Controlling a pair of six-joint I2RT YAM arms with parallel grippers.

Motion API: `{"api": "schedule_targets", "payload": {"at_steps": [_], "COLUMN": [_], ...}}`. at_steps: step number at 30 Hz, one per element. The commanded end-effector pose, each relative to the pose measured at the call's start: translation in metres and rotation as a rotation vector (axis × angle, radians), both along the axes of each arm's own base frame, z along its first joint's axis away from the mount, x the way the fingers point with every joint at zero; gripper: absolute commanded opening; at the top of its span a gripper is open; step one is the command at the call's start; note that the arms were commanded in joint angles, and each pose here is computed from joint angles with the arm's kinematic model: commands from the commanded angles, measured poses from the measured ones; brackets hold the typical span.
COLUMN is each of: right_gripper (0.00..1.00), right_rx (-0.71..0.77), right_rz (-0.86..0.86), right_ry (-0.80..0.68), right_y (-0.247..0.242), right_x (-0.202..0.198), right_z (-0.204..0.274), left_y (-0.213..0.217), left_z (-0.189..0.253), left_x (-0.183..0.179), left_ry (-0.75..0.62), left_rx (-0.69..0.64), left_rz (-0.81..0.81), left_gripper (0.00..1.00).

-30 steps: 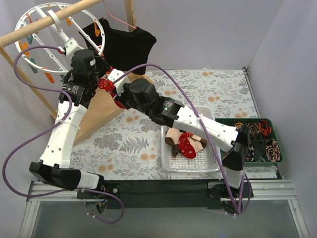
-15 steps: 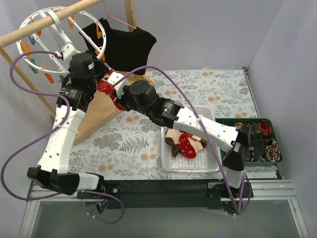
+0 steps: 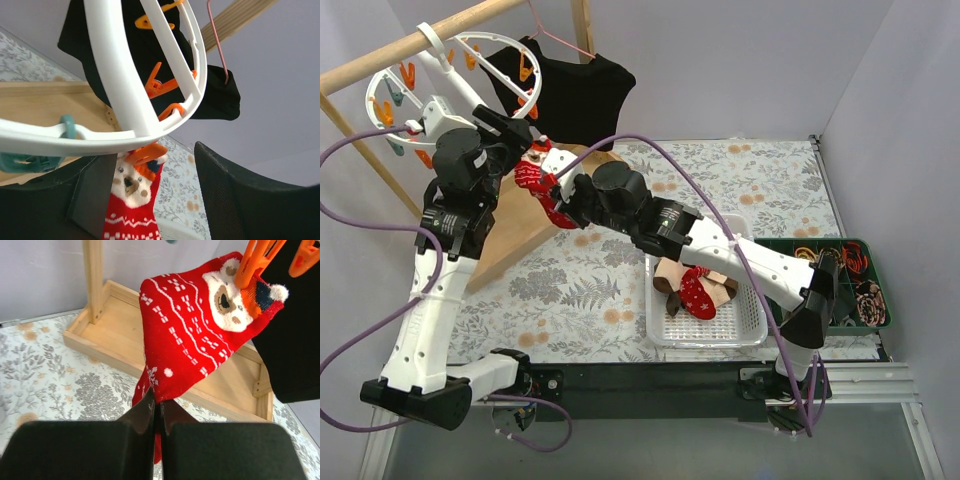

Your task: Remove the socks clipped to the hanger

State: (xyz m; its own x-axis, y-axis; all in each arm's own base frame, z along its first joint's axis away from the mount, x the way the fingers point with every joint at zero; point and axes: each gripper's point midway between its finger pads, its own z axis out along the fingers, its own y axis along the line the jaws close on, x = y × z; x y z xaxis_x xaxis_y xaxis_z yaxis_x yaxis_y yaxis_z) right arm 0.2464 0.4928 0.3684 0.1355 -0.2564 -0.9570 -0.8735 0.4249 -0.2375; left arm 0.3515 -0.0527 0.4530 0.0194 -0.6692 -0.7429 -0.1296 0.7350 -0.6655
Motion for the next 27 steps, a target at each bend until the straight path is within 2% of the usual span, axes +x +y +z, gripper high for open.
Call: {"api": "schedule_targets", "payload": {"at_steps": [1, 8, 13, 14, 15, 16, 19, 23, 27], "right_gripper": [0.01, 0.01, 0.01, 0.01, 0.01, 0.01, 0.01, 0.01, 0.01], "right_rx": [0.133, 0.167, 0.152, 0.145, 0.141, 0.135, 0.122, 0.107, 0.065], "right_rz": [0.081, 0.227, 0.236, 0.247, 0.254, 0.260, 0.279, 0.224, 0.096], "right_ry": [0.002, 0.080, 0.070, 0.066, 0.060, 0.062, 0.047, 0.022, -0.017], "right_y": [-0.013, -0.021, -0.021, -0.020, -0.020, -0.020, -0.020, -0.022, -0.018], "right_x": [-0.015, -0.028, -0.027, -0.028, -0.028, -0.029, -0.032, -0.021, 0.004], "right_z": [0.047, 0.052, 0.046, 0.044, 0.043, 0.040, 0.039, 0.037, 0.027], "left_y": [-0.013, -0.012, -0.011, -0.019, -0.020, -0.020, -0.009, 0.002, -0.005], "left_z": [0.005, 0.003, 0.011, 0.013, 0.031, 0.024, 0.034, 0.014, 0.016], "left_x": [0.009, 0.014, 0.004, -0.001, -0.013, -0.014, -0.018, 0.000, 0.009], "left_ry": [-0.032, 0.000, 0.014, -0.001, -0.081, -0.084, -0.104, 0.092, 0.102], "left_rx": [-0.072, -0.095, -0.066, -0.005, 0.021, 0.047, 0.091, 0.149, 0.137], "left_rz": [-0.054, -0.048, -0.059, -0.124, -0.153, -0.164, -0.116, -0.045, -0.071], "left_gripper": [0.60, 0.60, 0.61, 0.61, 0.61, 0.62, 0.65, 0.61, 0.58]}}
